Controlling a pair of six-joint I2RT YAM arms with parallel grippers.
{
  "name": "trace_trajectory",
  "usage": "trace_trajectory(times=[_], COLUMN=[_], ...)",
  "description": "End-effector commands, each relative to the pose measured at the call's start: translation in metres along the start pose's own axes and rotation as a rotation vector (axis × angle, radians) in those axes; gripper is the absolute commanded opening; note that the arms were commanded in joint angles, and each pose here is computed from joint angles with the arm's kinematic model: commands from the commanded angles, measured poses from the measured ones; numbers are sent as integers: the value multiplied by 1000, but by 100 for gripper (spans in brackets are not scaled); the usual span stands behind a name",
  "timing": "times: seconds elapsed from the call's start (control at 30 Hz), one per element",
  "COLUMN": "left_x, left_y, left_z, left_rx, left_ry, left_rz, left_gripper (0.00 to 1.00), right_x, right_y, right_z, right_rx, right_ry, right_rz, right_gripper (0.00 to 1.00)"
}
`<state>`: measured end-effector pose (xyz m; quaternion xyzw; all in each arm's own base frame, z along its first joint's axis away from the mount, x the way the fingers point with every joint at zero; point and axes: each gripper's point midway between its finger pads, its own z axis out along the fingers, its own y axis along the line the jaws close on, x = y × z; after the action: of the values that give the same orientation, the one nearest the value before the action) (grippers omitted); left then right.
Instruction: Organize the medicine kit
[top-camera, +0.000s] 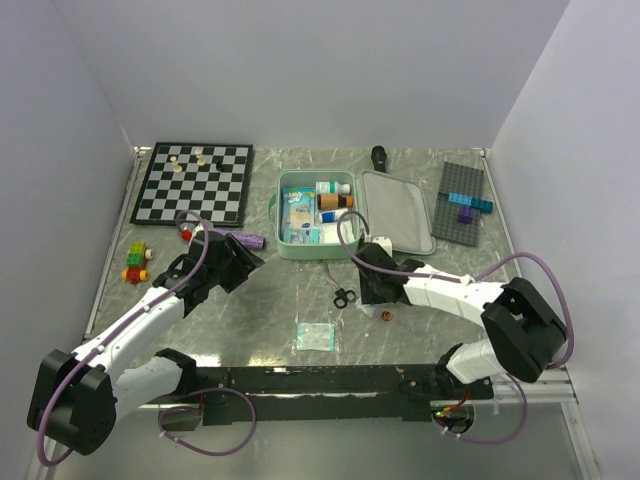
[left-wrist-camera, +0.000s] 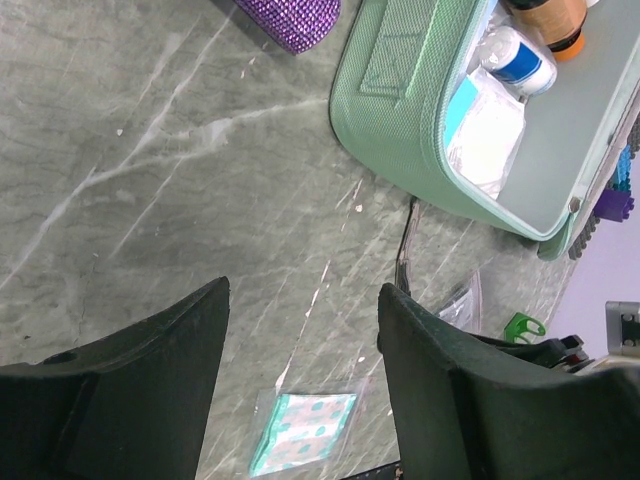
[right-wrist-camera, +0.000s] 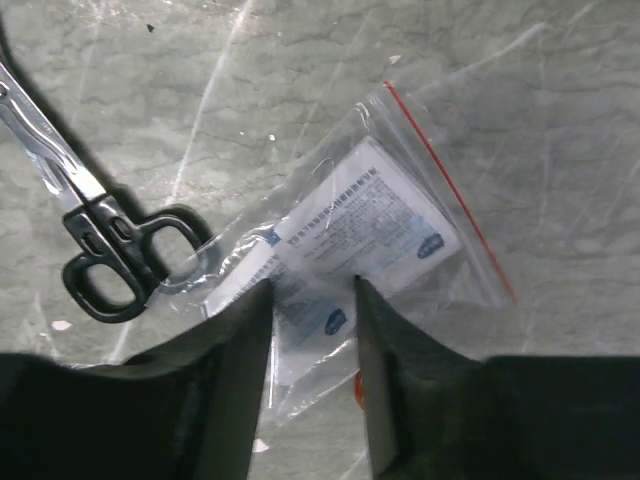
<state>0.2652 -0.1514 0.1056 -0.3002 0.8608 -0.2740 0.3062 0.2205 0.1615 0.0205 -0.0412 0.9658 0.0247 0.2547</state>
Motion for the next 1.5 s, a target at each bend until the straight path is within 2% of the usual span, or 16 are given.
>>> trace_trajectory(times=[0.0,0.2,0.33,0.5,0.6,0.7,0.9,1.07,1.33,1.47], left_x=[-4,-3,-3,-4,-4,-6,-7,-14,-25,-29], left_y=[-11,-10,-11,-12,-13,-13,-12,-11,-10,-7], left_z=[-2,-2,-1,-2,-3,-4,-12,-17,-24,-22], left_rx=[50,50,51,53,57,53,48,59,42,16], left_ry=[-10,-11,-5,-11,-13,-17,-21,-64,-115,-131], left_rz=[-10,-10,-9,-9,-4,9,48,88,141,157], left_gripper=[66,66,66,65,65,66,66,65,65,65], right_x=[15,8,-17,-80,-123,-164,-221,-250,-260,-255], right_y=[5,4,8,32,55,71,115,151,165,171], right_z=[2,-8,-32,-90,-128,-143,-116,-52,19,30], right_rx=[-4,-9,-43,-195,-330,-357,-358,-330,-240,-260], right_ry=[89,59,-17,-219,-380,-498,-587,-485,-443,-417], right_rz=[29,47,46,18,-89,-178,-356,-458,-621,-653], right_gripper=[38,0,0,0,0,0,0,0,0,0])
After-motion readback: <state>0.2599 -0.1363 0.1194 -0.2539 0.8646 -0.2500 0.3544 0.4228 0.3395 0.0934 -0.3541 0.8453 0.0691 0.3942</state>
